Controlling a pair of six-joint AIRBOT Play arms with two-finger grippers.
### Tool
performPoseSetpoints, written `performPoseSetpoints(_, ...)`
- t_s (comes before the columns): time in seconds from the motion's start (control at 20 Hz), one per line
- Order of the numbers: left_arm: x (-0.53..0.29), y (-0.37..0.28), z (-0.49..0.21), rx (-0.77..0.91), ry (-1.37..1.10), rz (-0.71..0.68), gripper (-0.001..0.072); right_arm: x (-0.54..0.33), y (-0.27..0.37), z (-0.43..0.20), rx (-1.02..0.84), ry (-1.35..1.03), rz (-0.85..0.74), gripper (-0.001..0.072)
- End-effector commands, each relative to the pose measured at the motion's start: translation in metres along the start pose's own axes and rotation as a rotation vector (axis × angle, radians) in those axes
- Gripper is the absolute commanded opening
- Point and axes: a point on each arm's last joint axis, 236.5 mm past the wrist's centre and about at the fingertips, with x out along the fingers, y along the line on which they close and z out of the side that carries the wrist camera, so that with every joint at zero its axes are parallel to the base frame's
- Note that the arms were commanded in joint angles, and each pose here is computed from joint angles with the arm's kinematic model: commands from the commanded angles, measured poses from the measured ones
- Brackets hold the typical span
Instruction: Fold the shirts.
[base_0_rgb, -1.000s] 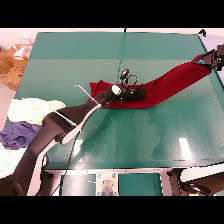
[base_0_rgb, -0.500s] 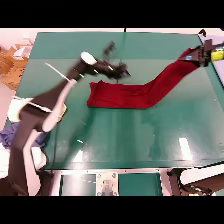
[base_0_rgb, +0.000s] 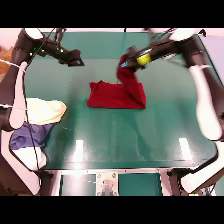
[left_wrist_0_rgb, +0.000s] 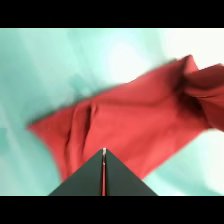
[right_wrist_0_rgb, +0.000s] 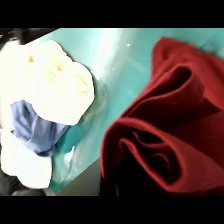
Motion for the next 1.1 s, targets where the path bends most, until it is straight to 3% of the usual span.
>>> performPoseSetpoints(0.0, -0.023, 0.022, -0.013, 0.027, 0.040, 0.028, 0.0028, 0.128, 0.022, -0.007, -0.001, -0.049, -0.016, 0.0129)
performPoseSetpoints(0.1, -0.023, 0.022, -0.015, 0.034, 0.047, 0.029, 0.0028, 0.190, 0.035, -0.024, -0.017, -0.067, 0.000, 0.0498)
performPoseSetpoints(0.15, -0.023, 0.022, -0.016, 0.034, 0.051, 0.027, 0.0028, 0.206, 0.036, -0.034, -0.026, -0.055, -0.006, 0.0517)
performPoseSetpoints(0.3, -0.023, 0.022, -0.016, 0.034, 0.053, 0.027, 0.0028, 0.180, 0.003, -0.025, 0.000, -0.026, -0.075, 0.0504)
performPoseSetpoints(0.6, -0.023, 0.022, -0.018, 0.033, 0.060, 0.026, 0.0027, 0.002, -0.116, 0.012, 0.192, -0.016, -0.225, 0.0484)
performPoseSetpoints(0.85, -0.025, 0.042, -0.024, 0.040, 0.087, 0.111, 0.0028, -0.086, -0.216, -0.012, 0.388, -0.002, -0.336, 0.0488)
performPoseSetpoints(1.05, -0.025, 0.044, -0.022, 0.031, 0.081, 0.119, 0.0028, -0.082, -0.266, -0.060, 0.509, 0.072, -0.326, 0.0517)
